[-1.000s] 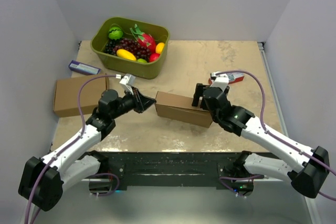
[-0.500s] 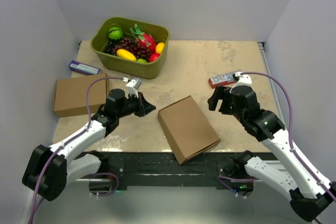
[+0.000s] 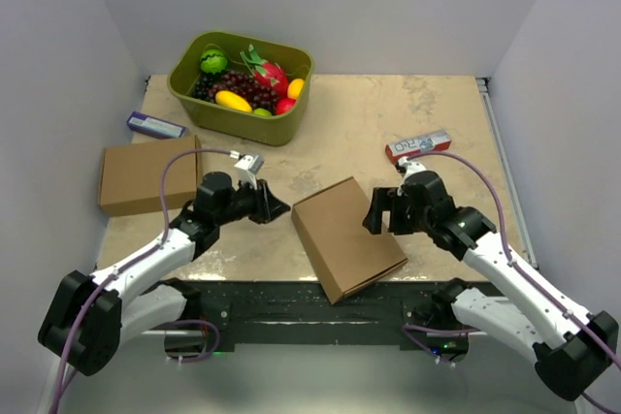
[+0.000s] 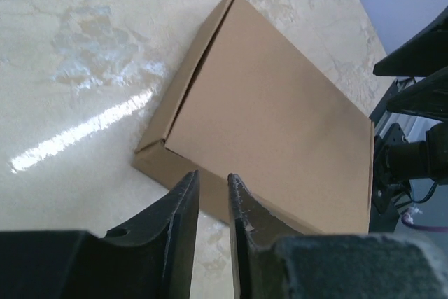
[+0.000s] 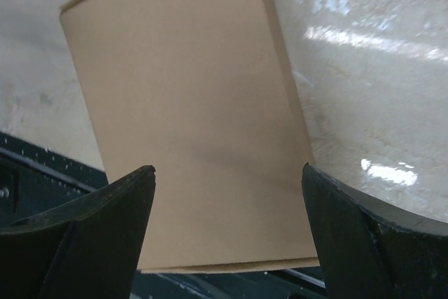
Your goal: Fold the paper box
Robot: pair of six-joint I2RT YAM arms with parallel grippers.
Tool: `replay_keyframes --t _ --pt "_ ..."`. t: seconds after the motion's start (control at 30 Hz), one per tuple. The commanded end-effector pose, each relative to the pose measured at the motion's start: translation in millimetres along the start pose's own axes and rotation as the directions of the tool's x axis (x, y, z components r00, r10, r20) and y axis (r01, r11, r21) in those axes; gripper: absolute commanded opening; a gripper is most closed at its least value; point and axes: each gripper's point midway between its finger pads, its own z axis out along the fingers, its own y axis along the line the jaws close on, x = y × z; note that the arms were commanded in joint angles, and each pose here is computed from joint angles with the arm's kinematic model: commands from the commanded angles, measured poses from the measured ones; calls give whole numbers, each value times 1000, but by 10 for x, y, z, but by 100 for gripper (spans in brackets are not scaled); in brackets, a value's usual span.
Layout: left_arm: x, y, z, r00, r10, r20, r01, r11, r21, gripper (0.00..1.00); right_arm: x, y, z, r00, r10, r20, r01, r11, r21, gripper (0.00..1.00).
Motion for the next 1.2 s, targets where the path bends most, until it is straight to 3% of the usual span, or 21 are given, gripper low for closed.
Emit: replay_keyframes --t 0.0,0.07,0.17,0.3,0.47,0.57,0.67,0.8,0.83,1.0,1.17 --pt "270 -25 46 999 18 -32 -17 999 27 30 171 324 73 993 -106 -58 99 990 -104 88" --pt "314 3 95 999 12 -34 -11 999 31 35 307 361 123 983 -162 -81 160 987 -27 89" --pt "309 -59 131 999 20 -24 -18 997 79 42 271 276 182 990 -120 -68 125 989 75 99" --pt "471 -199 136 998 43 -50 -36 989 142 46 89 398 237 997 -70 19 69 997 47 99" --pt "773 -259 174 994 21 -111 -3 987 160 48 -51 121 378 997 -82 3 80 980 181 99" --pt "862 -314 145 994 22 -105 -2 983 184 54 -195 -43 414 999 -40 25 35 983 177 99" --pt "840 -259 107 996 48 -78 -36 988 151 69 -284 -125 447 998 -37 47 29 985 173 99" --pt "816 -134 55 997 66 -40 -62 994 85 89 -156 -38 713 998 -51 -24 53 993 104 99" --pt "781 -93 54 998 61 -16 -60 996 59 99 -101 15 768 998 -46 -48 49 996 73 99" --pt "772 -24 9 999 25 43 -27 999 32 100 -107 119 998 999 -18 -37 19 1000 19 99" --pt "737 -176 89 997 29 67 -38 990 135 98 -174 187 1246 999 16 -37 -15 1000 13 92"
